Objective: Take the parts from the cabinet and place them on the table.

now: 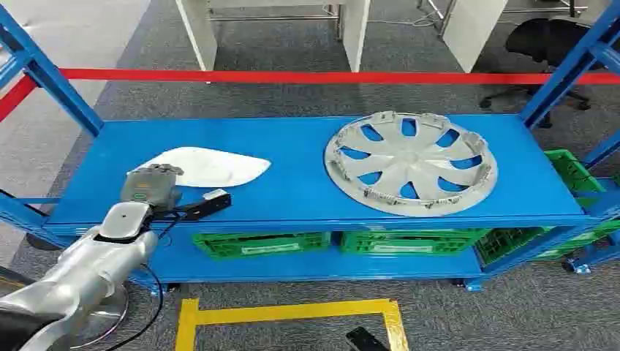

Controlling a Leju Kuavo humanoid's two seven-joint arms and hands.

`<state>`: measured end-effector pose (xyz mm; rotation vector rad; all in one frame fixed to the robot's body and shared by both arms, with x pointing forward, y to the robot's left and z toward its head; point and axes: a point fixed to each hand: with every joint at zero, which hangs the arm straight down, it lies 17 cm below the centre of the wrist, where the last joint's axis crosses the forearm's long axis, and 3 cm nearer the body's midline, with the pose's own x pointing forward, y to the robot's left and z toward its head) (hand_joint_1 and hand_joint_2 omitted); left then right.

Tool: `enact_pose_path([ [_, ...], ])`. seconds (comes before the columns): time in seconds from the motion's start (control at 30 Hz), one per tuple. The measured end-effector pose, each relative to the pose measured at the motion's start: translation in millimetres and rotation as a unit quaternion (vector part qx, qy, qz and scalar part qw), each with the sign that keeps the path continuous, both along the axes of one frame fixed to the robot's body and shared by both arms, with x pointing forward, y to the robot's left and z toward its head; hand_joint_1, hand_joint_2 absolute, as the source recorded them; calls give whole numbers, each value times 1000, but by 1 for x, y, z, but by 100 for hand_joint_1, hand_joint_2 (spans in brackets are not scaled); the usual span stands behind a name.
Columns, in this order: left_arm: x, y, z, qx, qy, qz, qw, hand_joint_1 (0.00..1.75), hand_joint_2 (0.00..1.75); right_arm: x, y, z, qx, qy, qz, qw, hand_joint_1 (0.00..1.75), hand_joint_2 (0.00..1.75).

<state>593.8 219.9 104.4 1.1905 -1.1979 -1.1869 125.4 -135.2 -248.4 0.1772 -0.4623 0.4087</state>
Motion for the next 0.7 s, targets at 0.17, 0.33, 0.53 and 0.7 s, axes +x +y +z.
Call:
enact_pose_path([
  [0.17, 0, 0, 0, 1, -1, -1, 1000, 175, 175, 0, 1, 0, 1, -1, 0, 1000, 0, 0],
  [0.33, 1, -1, 2, 1, -1, -1, 1000, 175, 175, 0, 2, 1, 2, -1, 0, 1000, 0, 0],
  [0.53, 1, -1, 2, 1, -2, -1, 1000, 175, 175, 0, 2, 1, 2, -1, 0, 1000, 0, 0],
  [0.7, 1, -1, 2, 1, -2, -1, 1000, 175, 175, 0, 2, 1, 2, -1, 0, 1000, 0, 0],
])
